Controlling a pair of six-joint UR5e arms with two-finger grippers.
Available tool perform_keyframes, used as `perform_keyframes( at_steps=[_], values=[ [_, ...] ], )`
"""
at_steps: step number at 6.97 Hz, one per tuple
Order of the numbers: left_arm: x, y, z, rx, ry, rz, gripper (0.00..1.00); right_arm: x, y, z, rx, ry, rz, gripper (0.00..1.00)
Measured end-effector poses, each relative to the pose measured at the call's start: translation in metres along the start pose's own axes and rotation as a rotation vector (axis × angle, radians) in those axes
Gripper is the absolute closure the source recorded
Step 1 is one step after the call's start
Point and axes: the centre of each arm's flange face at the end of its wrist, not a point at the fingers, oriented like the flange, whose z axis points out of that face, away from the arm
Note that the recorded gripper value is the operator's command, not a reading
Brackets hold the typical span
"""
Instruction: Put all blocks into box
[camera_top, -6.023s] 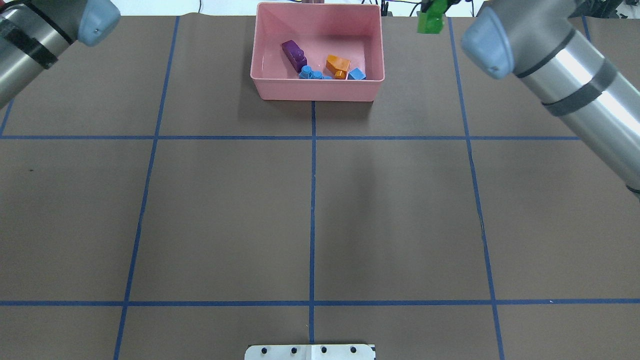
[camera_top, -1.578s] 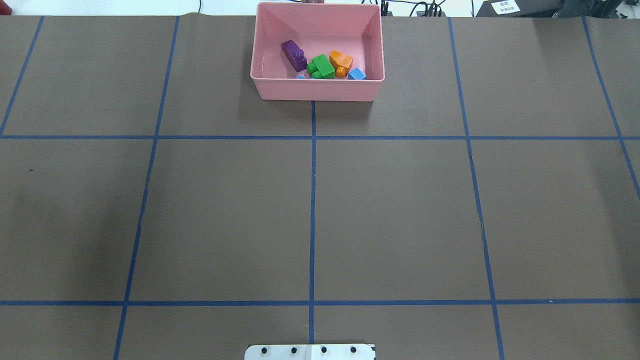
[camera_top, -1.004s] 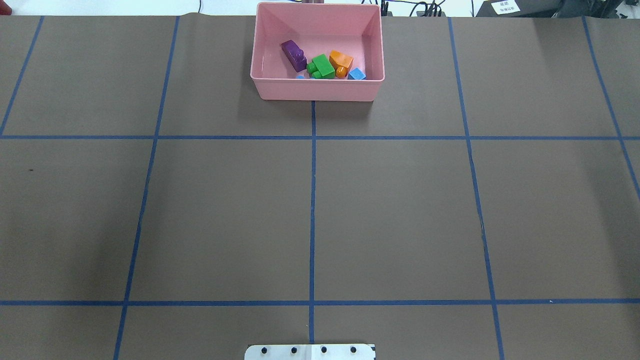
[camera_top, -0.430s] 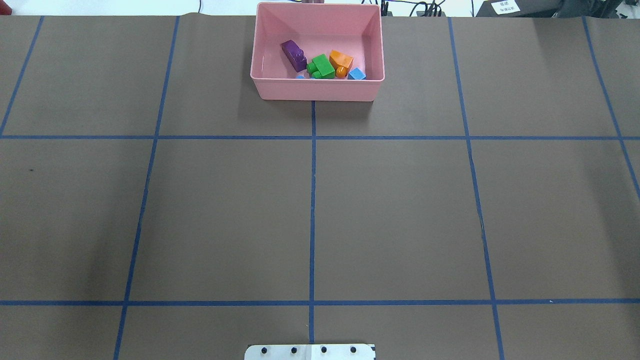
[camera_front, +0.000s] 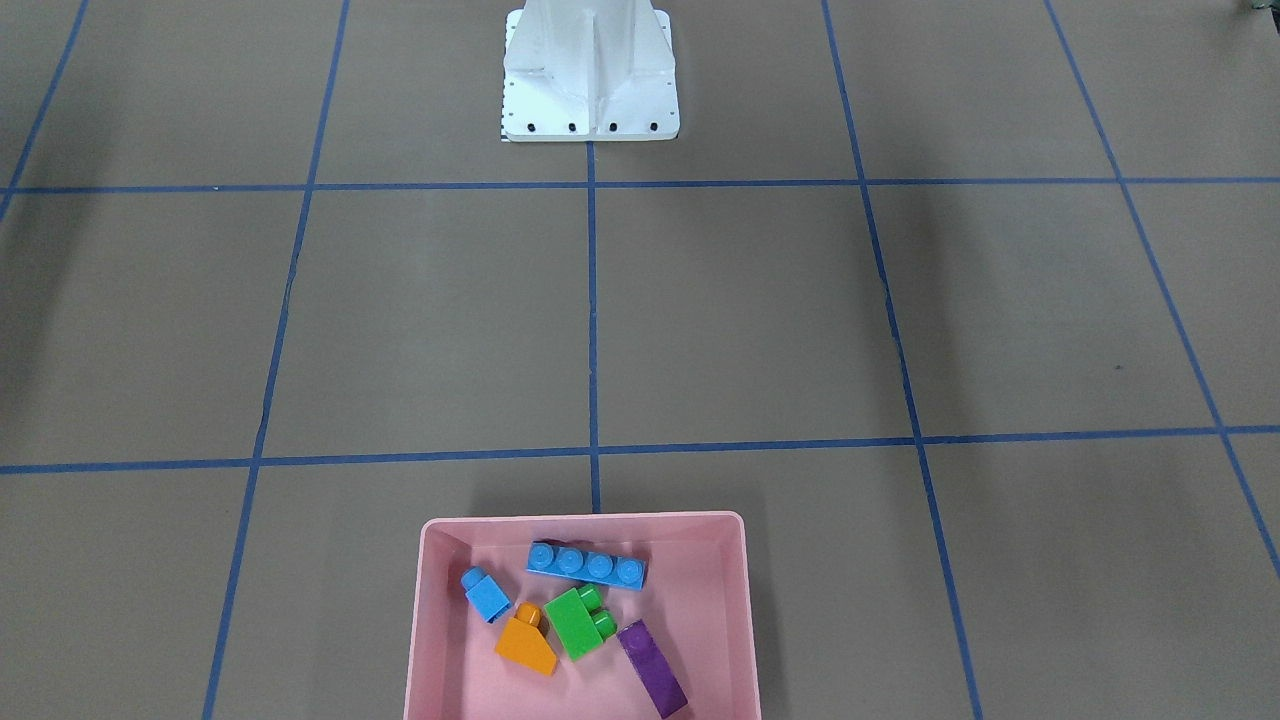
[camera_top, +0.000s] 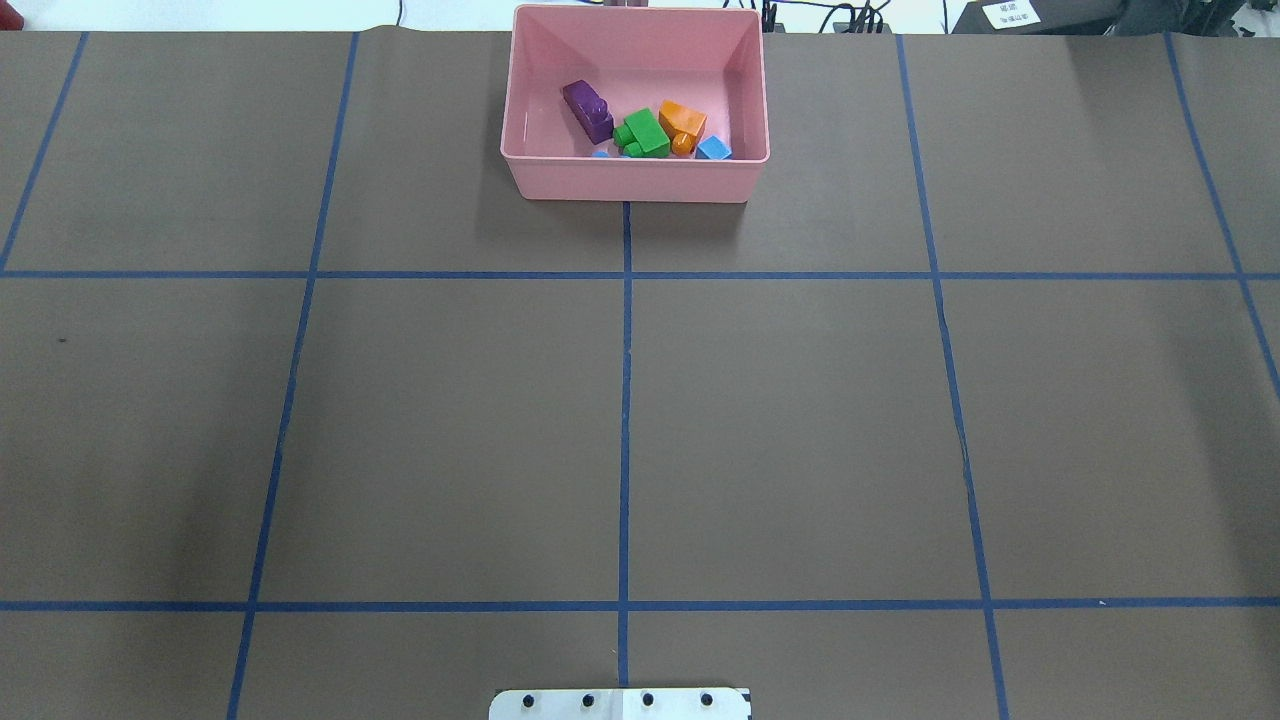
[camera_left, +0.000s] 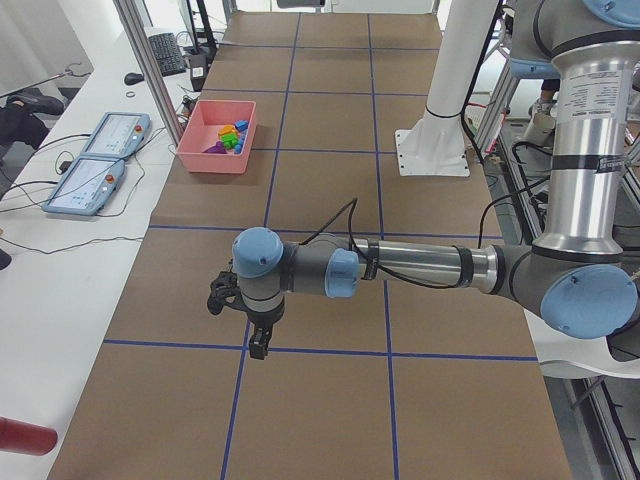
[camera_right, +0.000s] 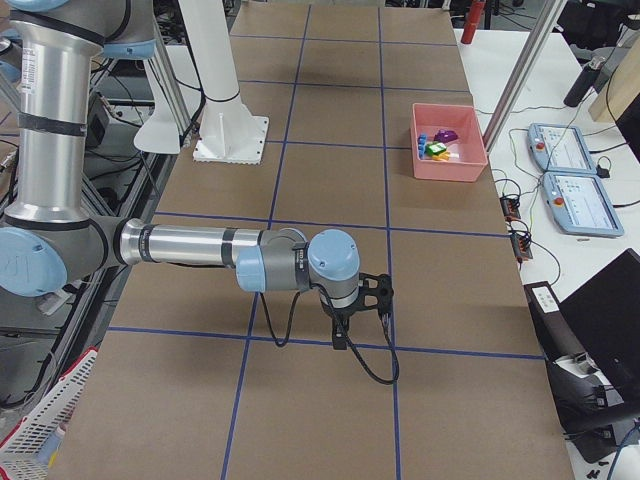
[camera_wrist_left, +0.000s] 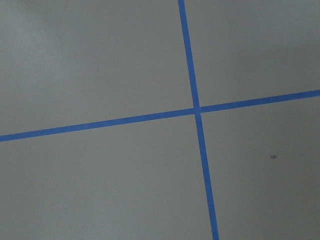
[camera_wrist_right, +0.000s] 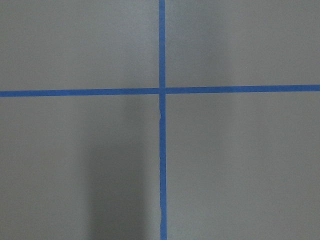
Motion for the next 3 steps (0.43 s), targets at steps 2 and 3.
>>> perform_keyframes(
  at_steps=[2, 3],
  values=[
    [0.0013, -0.0005, 0.0004, 0.0, 0.0, -0.004, 0.0, -0.0118, 0.0004, -0.0107, -0.033, 0.005, 0.03, 0.0],
    [0.0013, -0.0006, 0.0009, 0.0, 0.0, -0.004, 0.0, -0.0124, 0.0017, -0.0112, -0.043, 0.007, 0.038, 0.0]
  ],
)
